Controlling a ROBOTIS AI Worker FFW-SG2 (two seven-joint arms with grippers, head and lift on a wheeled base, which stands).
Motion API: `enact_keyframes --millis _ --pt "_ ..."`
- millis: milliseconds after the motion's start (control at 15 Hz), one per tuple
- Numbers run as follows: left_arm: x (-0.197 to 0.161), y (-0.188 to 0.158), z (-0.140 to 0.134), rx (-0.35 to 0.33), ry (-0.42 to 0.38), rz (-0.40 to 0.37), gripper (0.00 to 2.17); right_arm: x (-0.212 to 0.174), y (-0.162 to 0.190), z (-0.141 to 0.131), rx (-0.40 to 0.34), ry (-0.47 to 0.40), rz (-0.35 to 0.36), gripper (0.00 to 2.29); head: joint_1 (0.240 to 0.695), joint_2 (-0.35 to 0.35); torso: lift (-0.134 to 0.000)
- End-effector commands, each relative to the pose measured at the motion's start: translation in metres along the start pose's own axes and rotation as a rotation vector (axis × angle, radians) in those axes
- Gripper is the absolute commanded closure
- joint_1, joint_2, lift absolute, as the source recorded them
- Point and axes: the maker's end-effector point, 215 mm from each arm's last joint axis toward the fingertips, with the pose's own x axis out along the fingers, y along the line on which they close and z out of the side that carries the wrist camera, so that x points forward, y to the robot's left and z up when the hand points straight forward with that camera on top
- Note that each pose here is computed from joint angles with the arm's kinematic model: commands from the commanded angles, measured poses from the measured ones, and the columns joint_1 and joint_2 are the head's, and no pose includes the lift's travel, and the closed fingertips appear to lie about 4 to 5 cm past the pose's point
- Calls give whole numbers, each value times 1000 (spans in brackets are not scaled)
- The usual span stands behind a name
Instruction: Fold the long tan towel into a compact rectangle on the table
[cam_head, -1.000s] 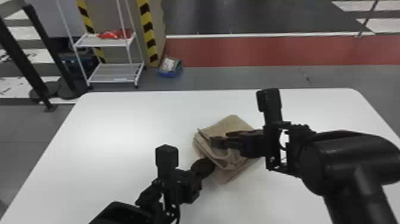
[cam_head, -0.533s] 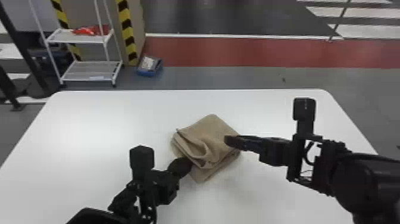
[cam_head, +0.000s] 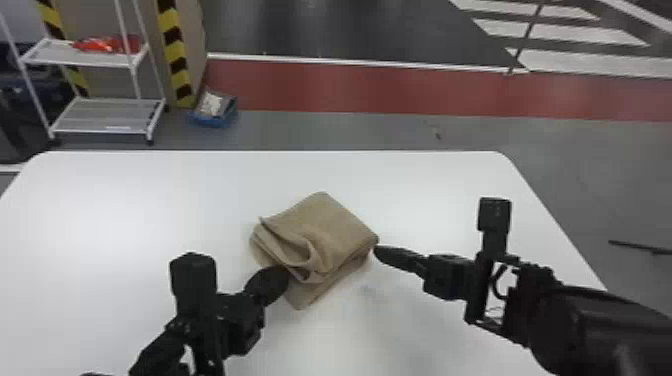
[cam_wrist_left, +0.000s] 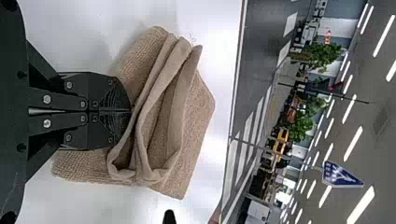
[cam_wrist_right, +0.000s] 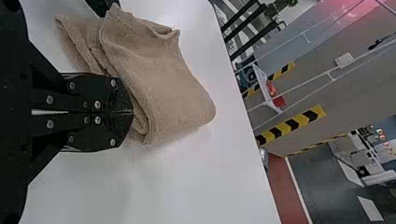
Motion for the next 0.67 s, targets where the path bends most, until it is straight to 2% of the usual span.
enact_keyframes --millis 0,333,600 --pt "-13 -3 7 1 -21 1 1953 20 -9 3 -28 10 -21 2017 695 -132 -123" --pt "-67 21 35 -25 -96 52 1953 67 -26 40 -55 -10 -34 2013 695 -98 -123" --pt "-57 27 59 -28 -128 21 1956 69 -45 69 -66 -41 -76 2013 695 -56 -123"
